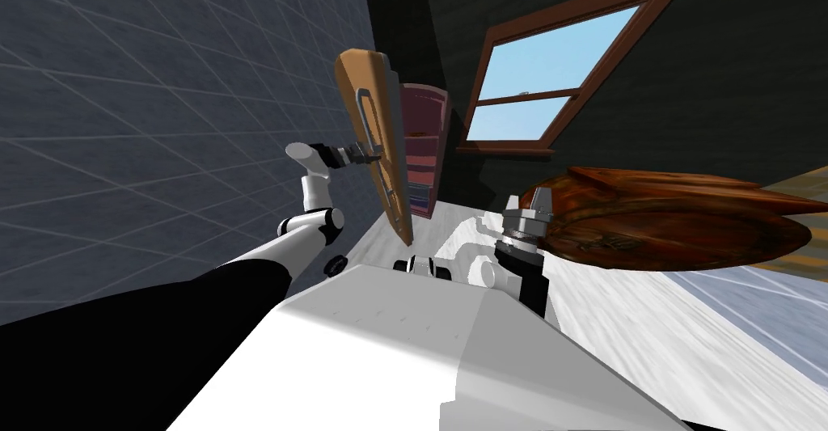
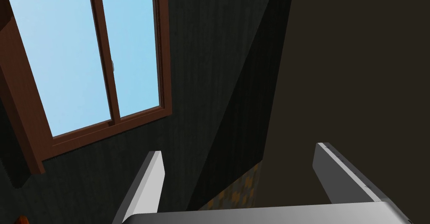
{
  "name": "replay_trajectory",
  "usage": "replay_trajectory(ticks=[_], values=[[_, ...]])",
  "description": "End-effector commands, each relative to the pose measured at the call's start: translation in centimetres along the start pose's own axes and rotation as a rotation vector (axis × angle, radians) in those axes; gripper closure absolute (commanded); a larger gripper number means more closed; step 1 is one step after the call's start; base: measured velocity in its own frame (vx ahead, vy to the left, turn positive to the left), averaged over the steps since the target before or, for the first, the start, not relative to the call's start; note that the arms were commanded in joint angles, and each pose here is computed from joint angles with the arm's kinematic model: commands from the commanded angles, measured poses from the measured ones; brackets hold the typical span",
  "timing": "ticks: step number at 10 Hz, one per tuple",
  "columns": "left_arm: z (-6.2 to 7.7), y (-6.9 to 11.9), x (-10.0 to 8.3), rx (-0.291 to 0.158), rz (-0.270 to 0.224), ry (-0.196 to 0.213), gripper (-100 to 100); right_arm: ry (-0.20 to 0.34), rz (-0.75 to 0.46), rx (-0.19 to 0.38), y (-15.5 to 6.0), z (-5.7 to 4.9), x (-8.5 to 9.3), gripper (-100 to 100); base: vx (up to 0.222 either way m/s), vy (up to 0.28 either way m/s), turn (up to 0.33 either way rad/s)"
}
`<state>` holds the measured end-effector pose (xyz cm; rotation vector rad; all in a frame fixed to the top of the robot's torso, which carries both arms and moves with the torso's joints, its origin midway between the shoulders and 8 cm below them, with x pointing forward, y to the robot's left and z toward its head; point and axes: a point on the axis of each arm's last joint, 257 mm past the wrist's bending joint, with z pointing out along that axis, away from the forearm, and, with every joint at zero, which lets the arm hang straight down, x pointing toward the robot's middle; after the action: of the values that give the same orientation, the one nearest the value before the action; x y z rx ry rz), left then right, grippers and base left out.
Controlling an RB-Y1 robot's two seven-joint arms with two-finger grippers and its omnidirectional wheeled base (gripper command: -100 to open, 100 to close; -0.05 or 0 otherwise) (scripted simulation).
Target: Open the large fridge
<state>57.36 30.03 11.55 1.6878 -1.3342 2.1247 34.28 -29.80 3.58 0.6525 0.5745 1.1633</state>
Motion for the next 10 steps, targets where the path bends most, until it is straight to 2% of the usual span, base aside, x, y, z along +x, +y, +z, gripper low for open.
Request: replay_trajectory(ticks=[1,2,3,5,6,7,9,10], values=[[-0.7,0.6,1.7,-0.032,0.012,0.044,100,0.000,0.000,0.000,0.0,0.0,0.0,0,-0.067,0.217,0.025],[-0.9,1.5,2.4,-0.064,0.016,0.069,100,0.000,0.000,0.000,0.0,0.0,0.0,0,-0.065,0.263,0.021],[-0.9,1.5,2.4,-0.064,0.016,0.069,100,0.000,0.000,0.000,0.0,0.0,0.0,0,-0.036,0.209,0.006],[-1.5,3.2,3.9,-0.127,0.025,0.119,100,0.000,0.000,0.000,0.0,0.0,0.0,0,-0.066,0.248,0.017],[-1.5,3.2,3.9,-0.127,0.025,0.119,100,0.000,0.000,0.000,0.0,0.0,0.0,0,-0.052,0.222,-0.002],[-1.2,3.6,3.1,-0.140,0.017,0.109,100,0.000,0.000,0.000,0.0,0.0,0.0,0,-0.032,0.086,0.015],[-2.0,5.4,4.2,-0.209,0.007,0.155,100,0.000,0.000,0.000,0.0,0.0,0.0,0,-0.004,0.217,-0.001],[-2.0,5.4,4.2,-0.209,0.007,0.155,100,0.000,0.000,0.000,0.0,0.0,0.0,0,0.004,0.220,-0.022]])
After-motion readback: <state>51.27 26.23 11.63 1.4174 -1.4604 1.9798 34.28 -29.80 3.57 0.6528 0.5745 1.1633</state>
